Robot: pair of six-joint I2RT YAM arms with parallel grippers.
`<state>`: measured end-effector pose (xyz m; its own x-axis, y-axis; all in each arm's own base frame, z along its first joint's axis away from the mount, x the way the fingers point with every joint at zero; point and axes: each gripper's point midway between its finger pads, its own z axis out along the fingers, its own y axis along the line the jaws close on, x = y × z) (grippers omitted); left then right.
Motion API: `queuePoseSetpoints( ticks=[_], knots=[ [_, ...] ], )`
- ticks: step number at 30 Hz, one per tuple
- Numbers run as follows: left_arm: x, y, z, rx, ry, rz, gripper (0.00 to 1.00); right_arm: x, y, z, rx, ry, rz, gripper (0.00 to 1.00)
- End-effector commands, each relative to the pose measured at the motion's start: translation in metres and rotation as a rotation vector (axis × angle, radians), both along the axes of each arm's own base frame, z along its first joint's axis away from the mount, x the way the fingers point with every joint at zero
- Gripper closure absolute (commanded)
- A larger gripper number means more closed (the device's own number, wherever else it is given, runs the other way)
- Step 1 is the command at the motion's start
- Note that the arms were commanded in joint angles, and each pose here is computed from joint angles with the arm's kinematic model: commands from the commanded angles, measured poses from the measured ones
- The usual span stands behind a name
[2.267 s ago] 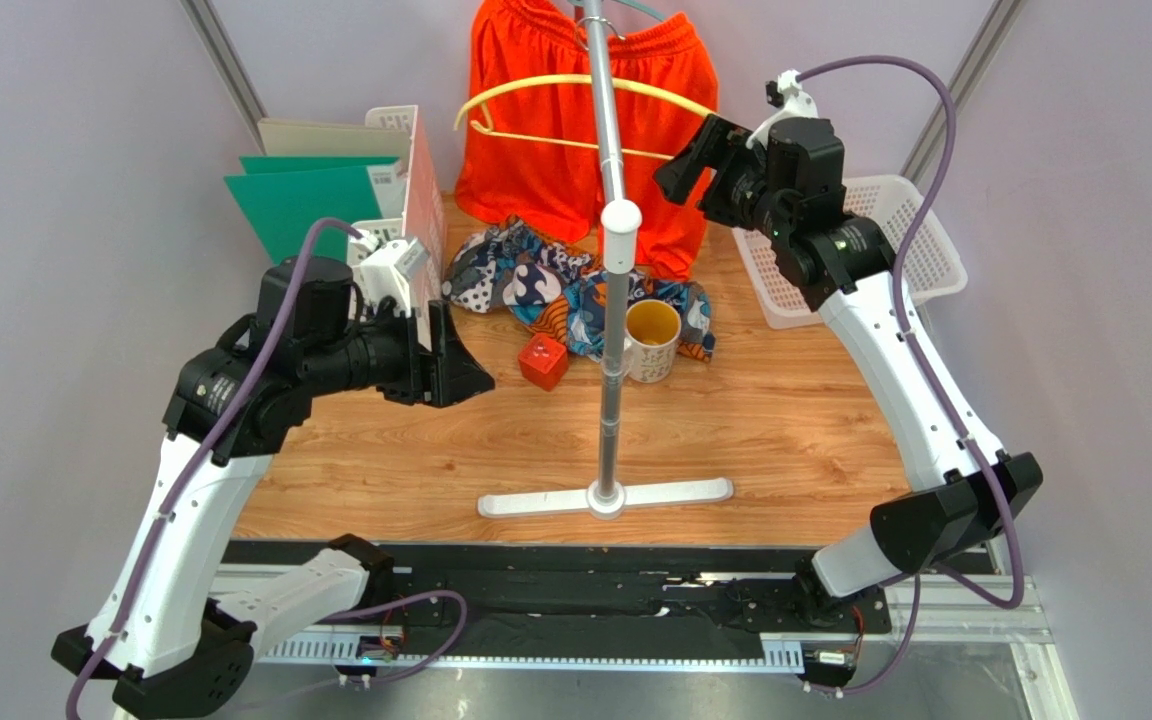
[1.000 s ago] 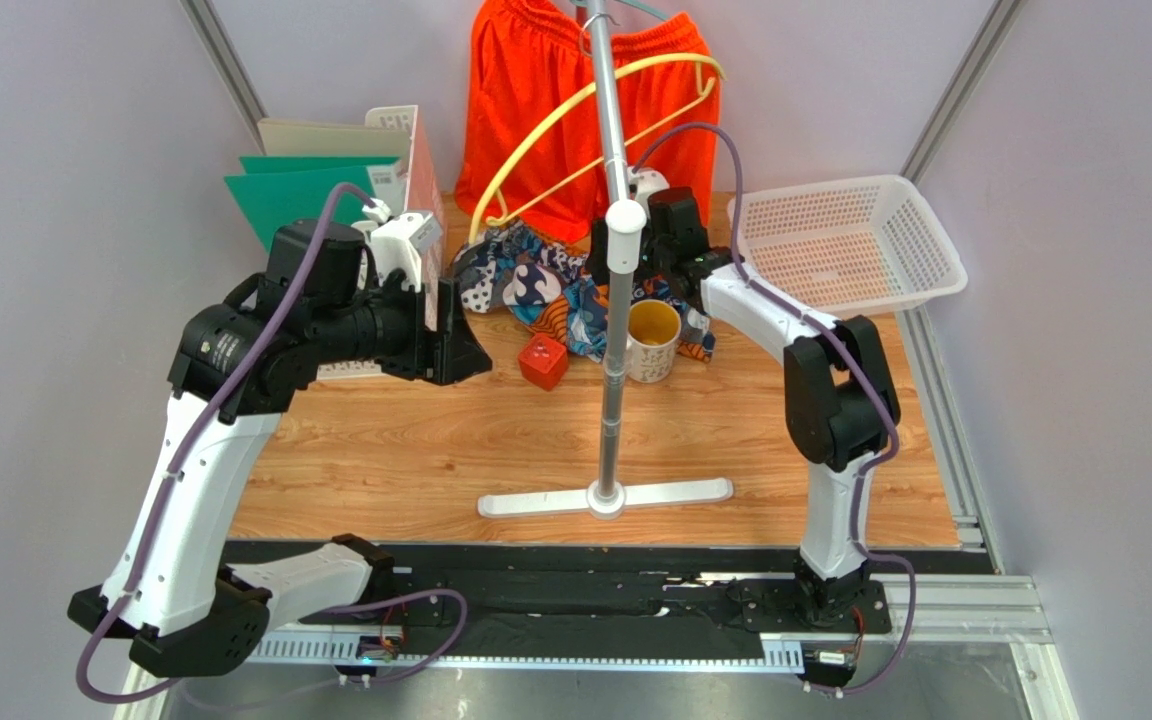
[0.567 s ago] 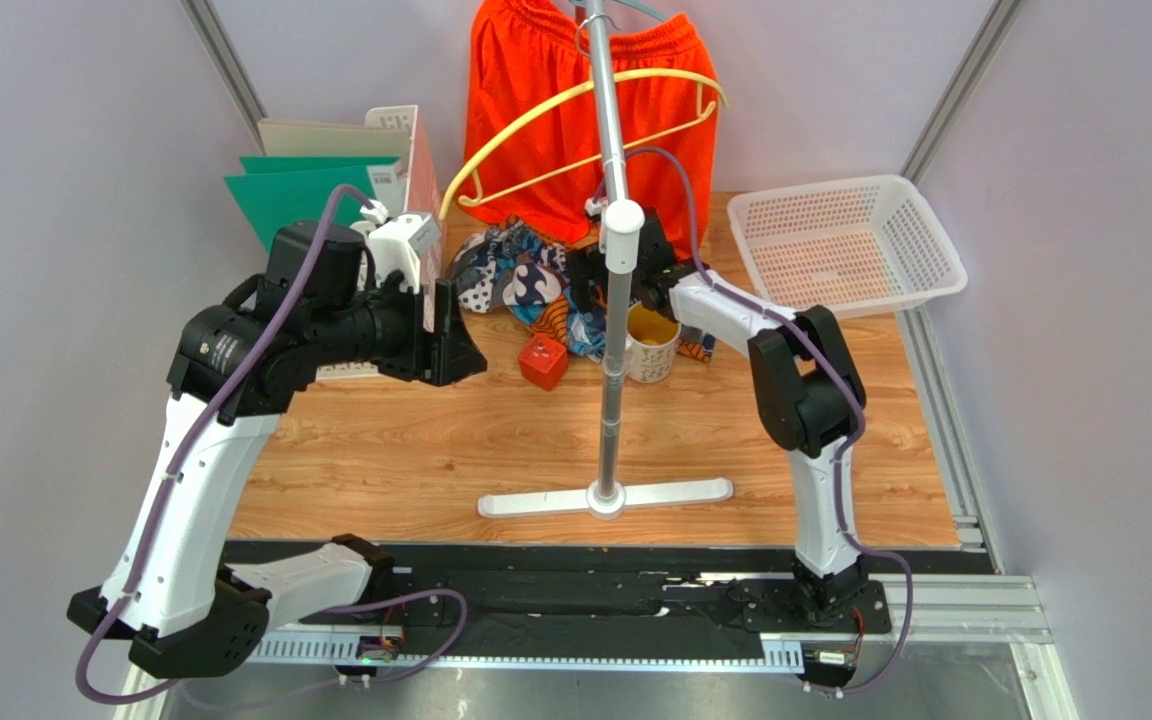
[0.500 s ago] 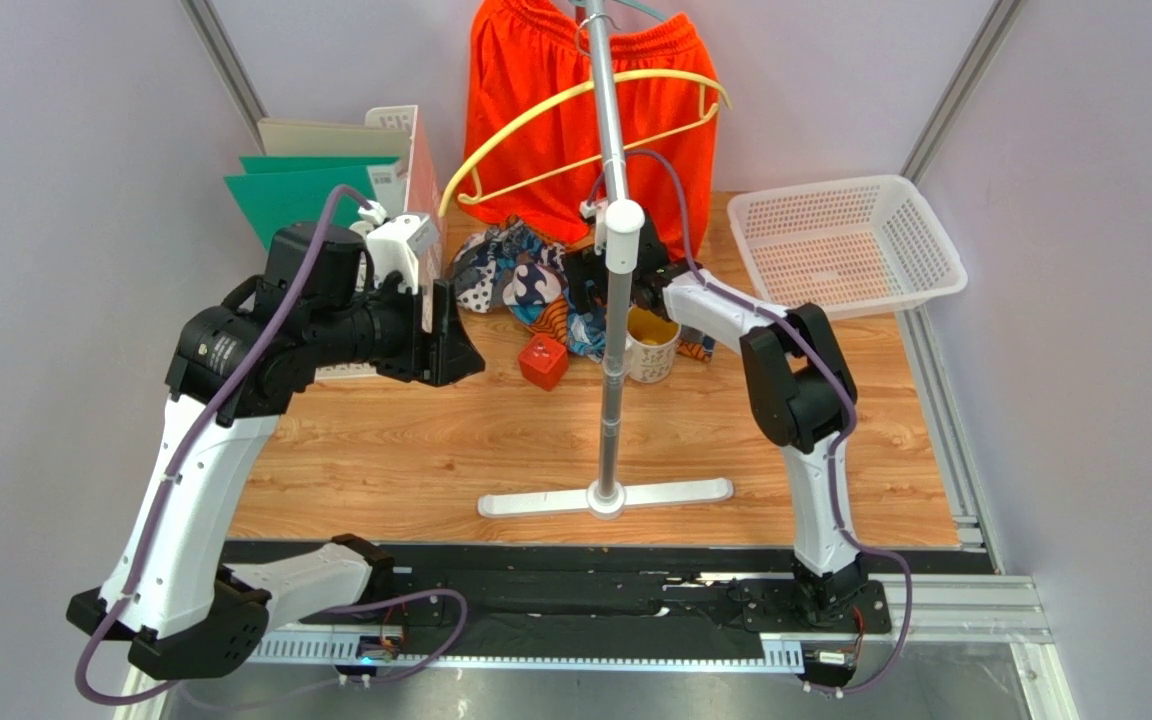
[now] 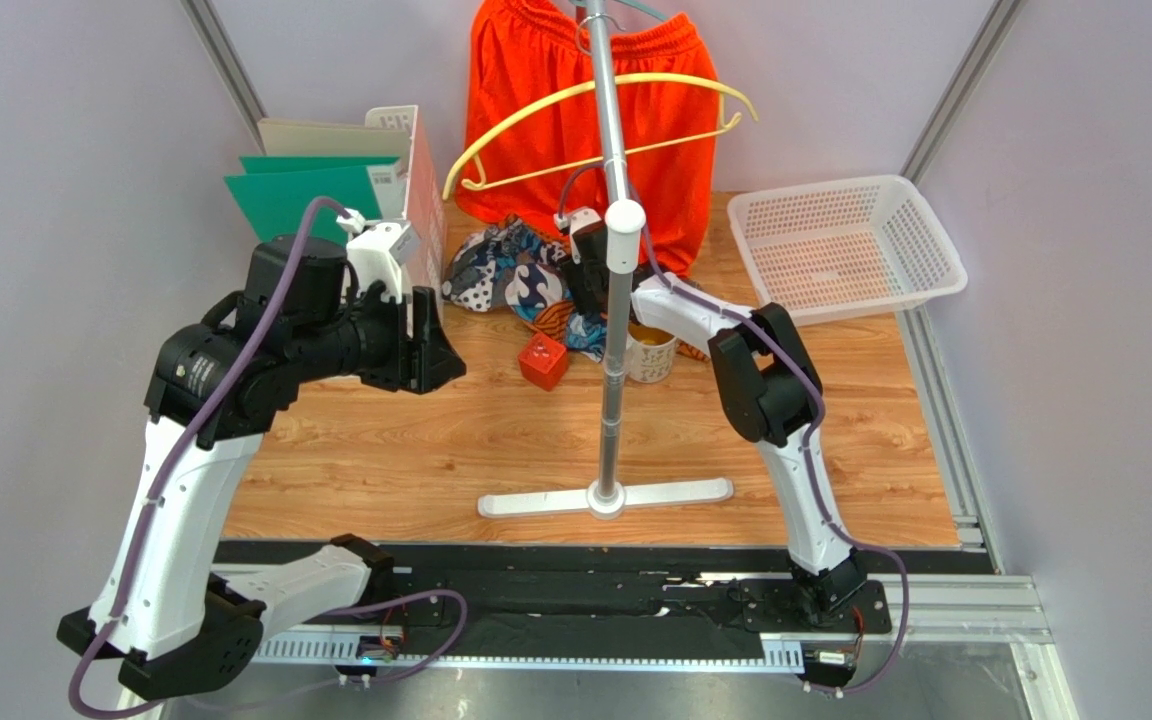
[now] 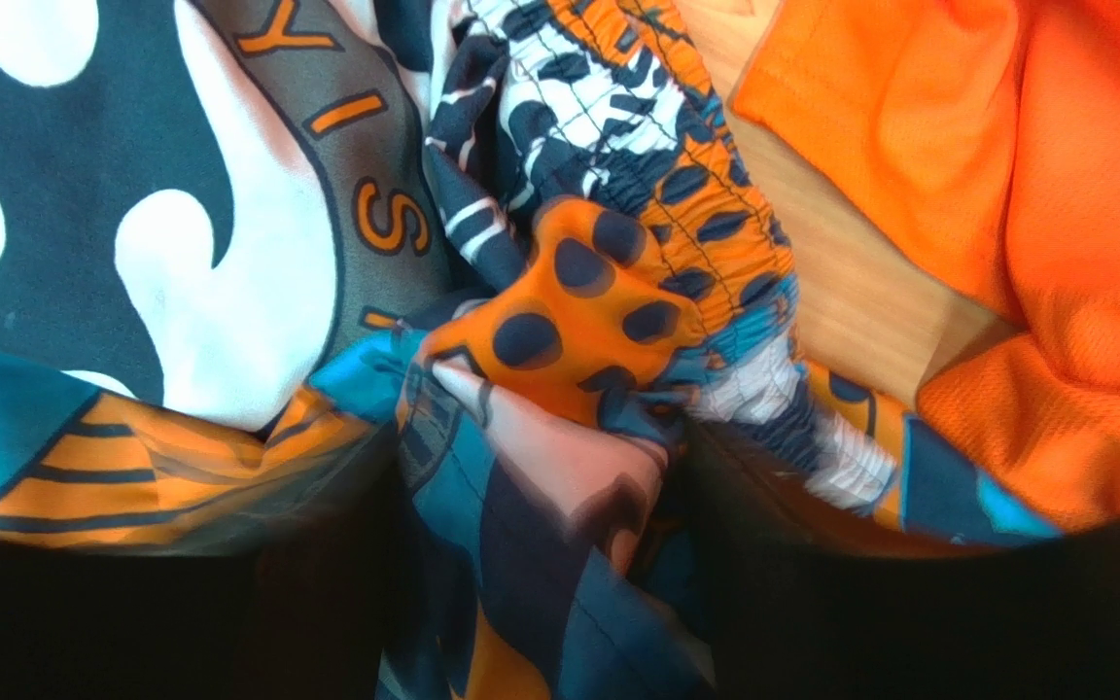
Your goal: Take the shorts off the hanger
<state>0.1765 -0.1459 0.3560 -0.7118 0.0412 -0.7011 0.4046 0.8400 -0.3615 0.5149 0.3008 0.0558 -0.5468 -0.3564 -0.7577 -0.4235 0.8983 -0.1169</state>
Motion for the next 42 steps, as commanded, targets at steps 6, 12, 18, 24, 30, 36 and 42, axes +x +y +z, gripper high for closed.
queuePoseSetpoints(
  ticks=[6,12,18,24,30,36,42],
  knots=[
    [-0.007,0.011,0.008,-0.002,-0.034,0.05,0.4,0.018,0.006,0.049,0.06,-0.055,-0.075,1.0],
    [-0.008,0.013,0.006,-0.002,-0.039,0.053,0.4,0.014,0.0,0.096,0.149,-0.146,-0.123,1.0],
    [-0.009,0.015,0.008,0.007,-0.057,0.052,0.4,-0.004,-0.017,0.122,0.254,-0.23,-0.197,1.0],
    [-0.01,0.018,0.01,0.011,-0.072,0.056,0.4,-0.011,-0.028,0.124,0.272,-0.256,-0.232,1.0],
    [-0.013,0.02,0.008,0.01,-0.069,0.06,0.4,-0.004,-0.025,0.122,0.3,-0.264,-0.247,1.0],
    [-0.015,0.021,0.008,0.01,-0.073,0.063,0.4,0.006,-0.023,0.127,0.46,-0.218,-0.297,1.0],
    [-0.015,0.02,0.008,0.009,-0.075,0.056,0.4,0.019,-0.025,0.121,0.562,-0.145,-0.315,1.0]
  ],
)
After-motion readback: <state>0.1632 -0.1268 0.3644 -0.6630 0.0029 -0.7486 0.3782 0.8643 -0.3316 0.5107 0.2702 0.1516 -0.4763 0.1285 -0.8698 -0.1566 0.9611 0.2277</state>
